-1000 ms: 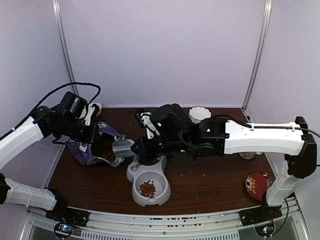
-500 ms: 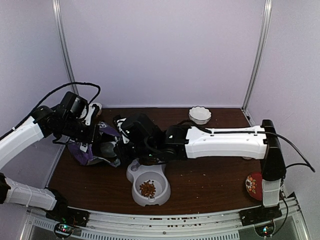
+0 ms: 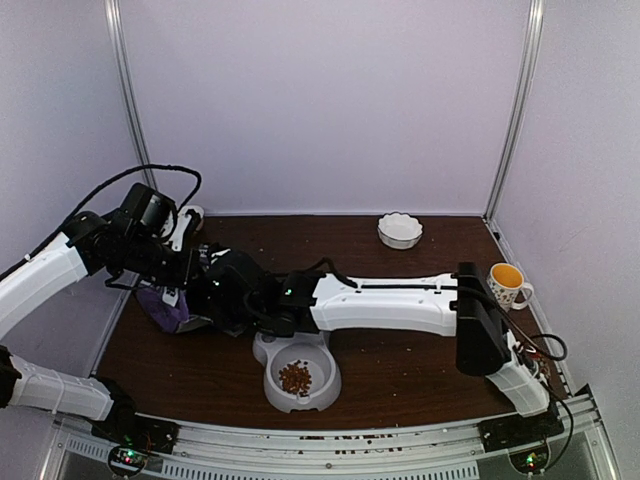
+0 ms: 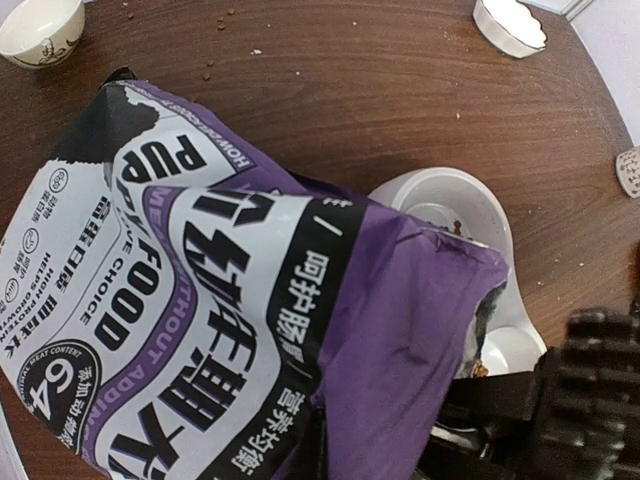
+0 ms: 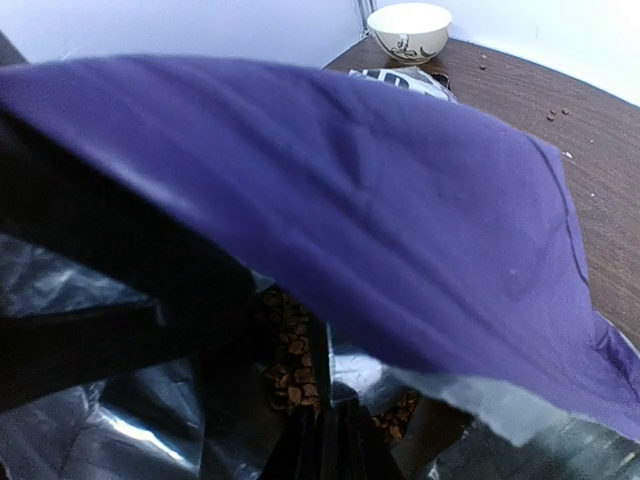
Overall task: Serve the pet food
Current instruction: Insert the spatula into the pet food bag, then collect the pet food from the pet food bag.
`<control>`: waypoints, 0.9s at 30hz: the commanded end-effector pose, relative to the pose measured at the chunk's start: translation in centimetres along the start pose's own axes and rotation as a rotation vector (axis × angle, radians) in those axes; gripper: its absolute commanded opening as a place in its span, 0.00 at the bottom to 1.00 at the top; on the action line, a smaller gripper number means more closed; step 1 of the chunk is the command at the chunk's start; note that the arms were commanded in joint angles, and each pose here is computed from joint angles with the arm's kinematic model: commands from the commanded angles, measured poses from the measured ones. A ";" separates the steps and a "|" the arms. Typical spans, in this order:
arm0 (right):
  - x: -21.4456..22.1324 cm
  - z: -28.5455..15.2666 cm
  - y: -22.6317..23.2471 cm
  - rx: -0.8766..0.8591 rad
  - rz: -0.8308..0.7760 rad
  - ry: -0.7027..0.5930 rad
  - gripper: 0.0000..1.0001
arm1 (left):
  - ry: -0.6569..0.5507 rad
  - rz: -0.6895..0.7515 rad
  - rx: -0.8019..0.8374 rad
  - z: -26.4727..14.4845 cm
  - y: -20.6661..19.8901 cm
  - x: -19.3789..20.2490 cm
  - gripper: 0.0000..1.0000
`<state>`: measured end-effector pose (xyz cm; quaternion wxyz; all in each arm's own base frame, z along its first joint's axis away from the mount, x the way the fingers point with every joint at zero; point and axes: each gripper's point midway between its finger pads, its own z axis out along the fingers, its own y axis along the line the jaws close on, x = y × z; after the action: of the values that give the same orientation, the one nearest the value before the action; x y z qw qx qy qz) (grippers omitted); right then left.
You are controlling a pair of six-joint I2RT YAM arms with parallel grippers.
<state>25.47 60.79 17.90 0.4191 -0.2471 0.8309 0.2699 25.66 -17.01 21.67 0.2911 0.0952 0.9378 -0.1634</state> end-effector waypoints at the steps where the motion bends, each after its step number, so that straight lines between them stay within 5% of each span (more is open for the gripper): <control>1: -0.7 1.4 -1.6 0.071 0.020 -0.031 0.00 | -0.106 0.004 0.164 -1.8 -3.6 -2.8 0.00; 27: 6.1 6.1 0.0 -0.050 0.117 0.176 0.00 | -0.085 -0.005 0.221 -1.2 -4.7 -2.7 0.00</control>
<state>26.90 63.07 14.08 0.3822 -0.2143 0.8539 0.2807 25.26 -17.28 21.08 0.2720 0.0895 0.9424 -0.1730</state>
